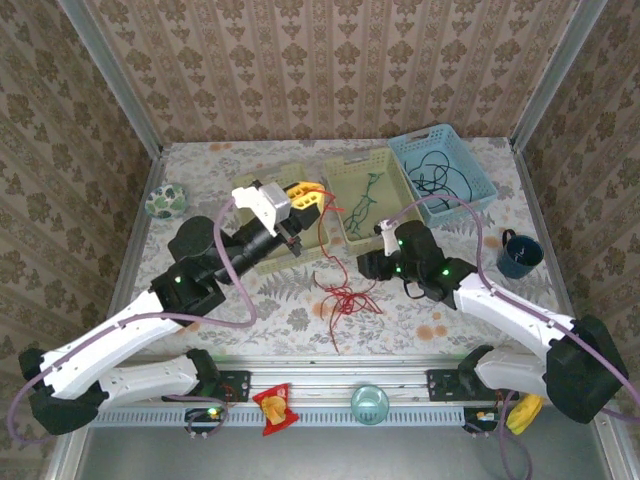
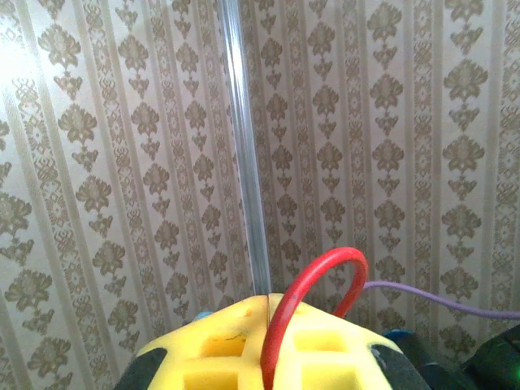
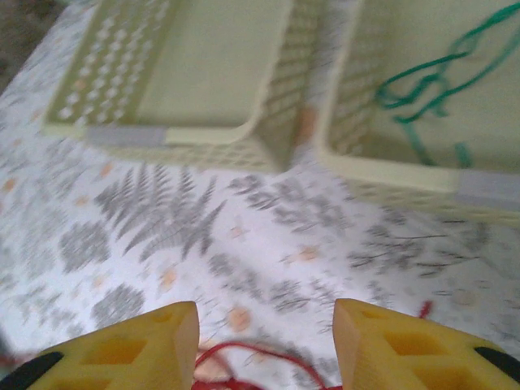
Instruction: Untangle the cables
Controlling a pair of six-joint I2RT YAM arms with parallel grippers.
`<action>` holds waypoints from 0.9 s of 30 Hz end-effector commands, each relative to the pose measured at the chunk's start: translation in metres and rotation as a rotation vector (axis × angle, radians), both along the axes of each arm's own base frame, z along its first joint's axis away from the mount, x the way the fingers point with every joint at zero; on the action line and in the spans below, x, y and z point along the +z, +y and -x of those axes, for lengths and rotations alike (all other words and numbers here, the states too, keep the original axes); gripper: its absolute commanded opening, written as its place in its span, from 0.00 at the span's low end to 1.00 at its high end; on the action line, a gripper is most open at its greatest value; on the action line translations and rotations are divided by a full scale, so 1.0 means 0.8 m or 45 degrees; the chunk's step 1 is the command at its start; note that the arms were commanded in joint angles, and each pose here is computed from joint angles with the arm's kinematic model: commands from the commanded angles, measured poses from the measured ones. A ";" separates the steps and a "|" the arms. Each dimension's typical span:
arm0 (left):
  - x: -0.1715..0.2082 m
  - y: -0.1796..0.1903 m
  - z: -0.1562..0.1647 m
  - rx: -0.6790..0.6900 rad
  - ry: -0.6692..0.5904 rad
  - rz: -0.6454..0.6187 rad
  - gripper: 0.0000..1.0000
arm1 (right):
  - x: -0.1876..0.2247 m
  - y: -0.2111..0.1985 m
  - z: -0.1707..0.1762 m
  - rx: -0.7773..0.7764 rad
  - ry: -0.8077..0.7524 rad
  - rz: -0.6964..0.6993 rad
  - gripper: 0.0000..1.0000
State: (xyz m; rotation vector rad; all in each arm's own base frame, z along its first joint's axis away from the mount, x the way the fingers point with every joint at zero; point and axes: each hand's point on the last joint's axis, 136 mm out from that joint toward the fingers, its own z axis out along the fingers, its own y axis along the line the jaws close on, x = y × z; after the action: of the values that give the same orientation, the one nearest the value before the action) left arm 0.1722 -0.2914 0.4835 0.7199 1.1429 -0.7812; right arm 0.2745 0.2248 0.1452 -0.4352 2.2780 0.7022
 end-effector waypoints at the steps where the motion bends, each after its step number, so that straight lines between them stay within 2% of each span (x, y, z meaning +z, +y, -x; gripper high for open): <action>1: -0.018 -0.004 -0.004 -0.005 0.044 -0.045 0.00 | -0.012 0.031 0.041 0.268 0.151 -0.020 0.49; 3: -0.029 0.000 -0.011 0.041 0.074 -0.062 0.00 | -0.033 0.032 0.055 0.310 0.243 0.065 0.54; 9: -0.063 0.022 -0.025 0.157 0.148 -0.047 0.00 | -0.068 0.057 0.087 0.477 0.356 0.185 0.56; 16: -0.077 0.041 -0.027 0.206 0.191 -0.027 0.00 | -0.137 0.071 0.068 0.459 0.470 0.501 0.55; 19: -0.074 0.052 -0.028 0.246 0.194 -0.010 0.00 | -0.166 0.055 0.055 0.369 0.487 0.707 0.48; 22: -0.059 0.073 -0.029 0.315 0.164 0.048 0.00 | -0.183 0.032 0.045 0.248 0.495 0.821 0.38; 25: -0.028 0.107 -0.022 0.382 0.095 0.183 0.00 | -0.191 0.005 0.037 0.129 0.537 0.842 0.27; 27: -0.006 0.135 -0.016 0.430 0.052 0.277 0.00 | -0.192 -0.012 0.034 0.056 0.573 0.818 0.25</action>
State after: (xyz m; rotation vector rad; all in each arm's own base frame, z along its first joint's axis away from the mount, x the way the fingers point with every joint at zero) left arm 0.1886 -0.2206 0.4426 0.4729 1.2668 -0.6439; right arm 0.2516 0.2716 0.0163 -0.8256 2.7789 0.3120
